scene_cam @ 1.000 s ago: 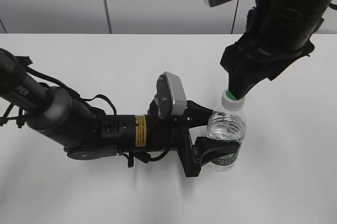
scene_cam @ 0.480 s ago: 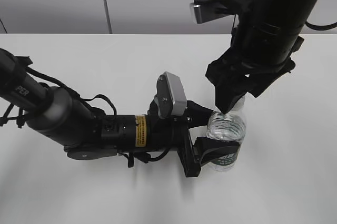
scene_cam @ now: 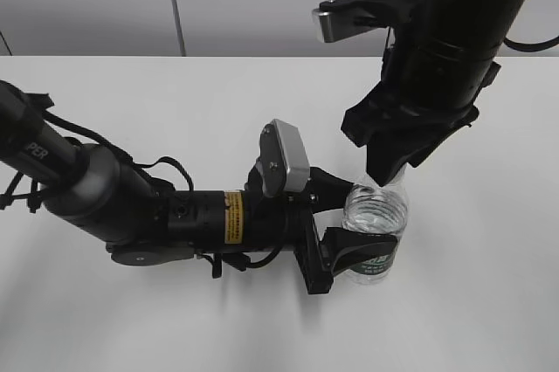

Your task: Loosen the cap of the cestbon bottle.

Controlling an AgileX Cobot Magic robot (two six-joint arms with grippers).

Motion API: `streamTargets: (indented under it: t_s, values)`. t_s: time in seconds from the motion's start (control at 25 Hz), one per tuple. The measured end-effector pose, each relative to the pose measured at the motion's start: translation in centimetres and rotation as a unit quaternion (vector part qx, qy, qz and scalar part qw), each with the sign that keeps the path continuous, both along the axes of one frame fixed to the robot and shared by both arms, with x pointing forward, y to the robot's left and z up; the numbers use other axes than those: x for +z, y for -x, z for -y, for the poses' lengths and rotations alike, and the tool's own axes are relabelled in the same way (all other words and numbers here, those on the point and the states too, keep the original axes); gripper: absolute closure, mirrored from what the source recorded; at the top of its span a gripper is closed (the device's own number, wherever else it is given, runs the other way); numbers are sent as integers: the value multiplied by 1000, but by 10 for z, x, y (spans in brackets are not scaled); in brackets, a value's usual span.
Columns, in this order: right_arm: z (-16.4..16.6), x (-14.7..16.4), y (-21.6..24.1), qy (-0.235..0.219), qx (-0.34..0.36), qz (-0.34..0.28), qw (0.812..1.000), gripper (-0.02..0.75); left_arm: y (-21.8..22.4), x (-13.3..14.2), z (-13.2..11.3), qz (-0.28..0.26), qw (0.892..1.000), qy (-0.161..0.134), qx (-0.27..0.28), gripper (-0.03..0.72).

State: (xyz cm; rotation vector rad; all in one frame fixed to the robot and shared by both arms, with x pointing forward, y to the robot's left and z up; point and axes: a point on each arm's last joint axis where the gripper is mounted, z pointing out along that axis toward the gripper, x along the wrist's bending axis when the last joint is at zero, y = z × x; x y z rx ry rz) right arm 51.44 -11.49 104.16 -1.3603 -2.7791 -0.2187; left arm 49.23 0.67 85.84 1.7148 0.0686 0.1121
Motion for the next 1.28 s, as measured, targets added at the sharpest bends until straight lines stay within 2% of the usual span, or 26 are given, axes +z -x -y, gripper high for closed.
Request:
streamTargets:
  t_s: [0.08,0.32,0.48,0.6,0.72,0.8,0.84,1.04,1.28]
  values:
    - [0,0,0,0,8,1,1000,421,0,0,0,0,1000,0,0,161]
    - [0,0,0,2,59,9,998,426,0,0,0,0,1000,0,0,161]
    - [0,0,-1,4,175,28,984,426,0,0,0,0,1000,0,0,161]
    - [-1,0,-2,8,320,57,946,426,0,0,0,0,1000,0,0,161]
    - [-2,0,-3,12,475,85,876,426,0,0,0,2,1000,0,0,161]
    - [-3,0,-3,4,521,98,848,426,0,0,0,2,1000,2,-1,161]
    - [-5,1,-3,-4,529,103,842,426,0,1,0,2,1000,3,-1,161]
    - [-7,1,-3,-13,543,114,832,426,0,1,0,3,1000,4,-1,161]
    - [-6,2,-1,-13,531,113,840,426,0,1,0,3,1000,4,-2,161]
